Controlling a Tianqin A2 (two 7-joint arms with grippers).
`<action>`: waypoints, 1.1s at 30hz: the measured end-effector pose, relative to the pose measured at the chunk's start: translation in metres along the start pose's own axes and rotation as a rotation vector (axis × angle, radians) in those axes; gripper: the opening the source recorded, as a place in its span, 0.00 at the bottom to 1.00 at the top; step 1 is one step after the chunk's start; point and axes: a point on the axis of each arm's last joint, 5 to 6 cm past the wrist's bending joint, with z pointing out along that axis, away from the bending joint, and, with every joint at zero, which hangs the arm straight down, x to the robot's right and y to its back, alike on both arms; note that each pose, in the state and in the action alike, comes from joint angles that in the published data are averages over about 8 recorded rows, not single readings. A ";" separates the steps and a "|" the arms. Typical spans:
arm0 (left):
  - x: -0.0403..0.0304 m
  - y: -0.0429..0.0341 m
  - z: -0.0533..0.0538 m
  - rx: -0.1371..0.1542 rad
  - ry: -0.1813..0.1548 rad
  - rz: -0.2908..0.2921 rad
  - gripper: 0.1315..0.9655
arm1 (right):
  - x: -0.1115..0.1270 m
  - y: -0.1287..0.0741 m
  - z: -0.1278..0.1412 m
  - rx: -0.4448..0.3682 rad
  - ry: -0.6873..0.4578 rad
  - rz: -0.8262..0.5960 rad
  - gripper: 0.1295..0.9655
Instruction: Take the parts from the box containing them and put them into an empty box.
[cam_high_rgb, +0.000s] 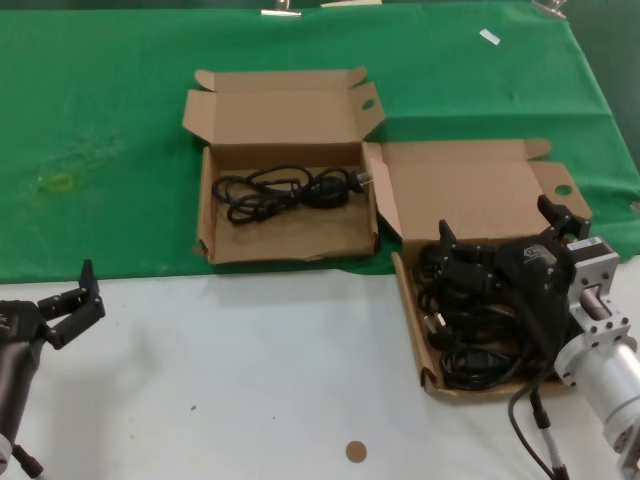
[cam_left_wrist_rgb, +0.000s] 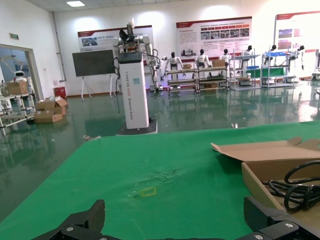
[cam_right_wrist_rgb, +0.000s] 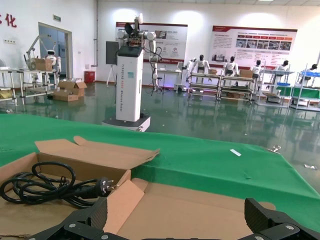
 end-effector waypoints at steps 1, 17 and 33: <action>0.0000 0.0000 0.000 0.000 0.000 0.000 1.00 | 0.000 0.000 0.000 0.000 0.000 0.000 1.00; 0.0000 0.0000 0.000 0.000 0.000 0.000 1.00 | 0.000 0.000 0.000 0.000 0.000 0.000 1.00; 0.0000 0.0000 0.000 0.000 0.000 0.000 1.00 | 0.000 0.000 0.000 0.000 0.000 0.000 1.00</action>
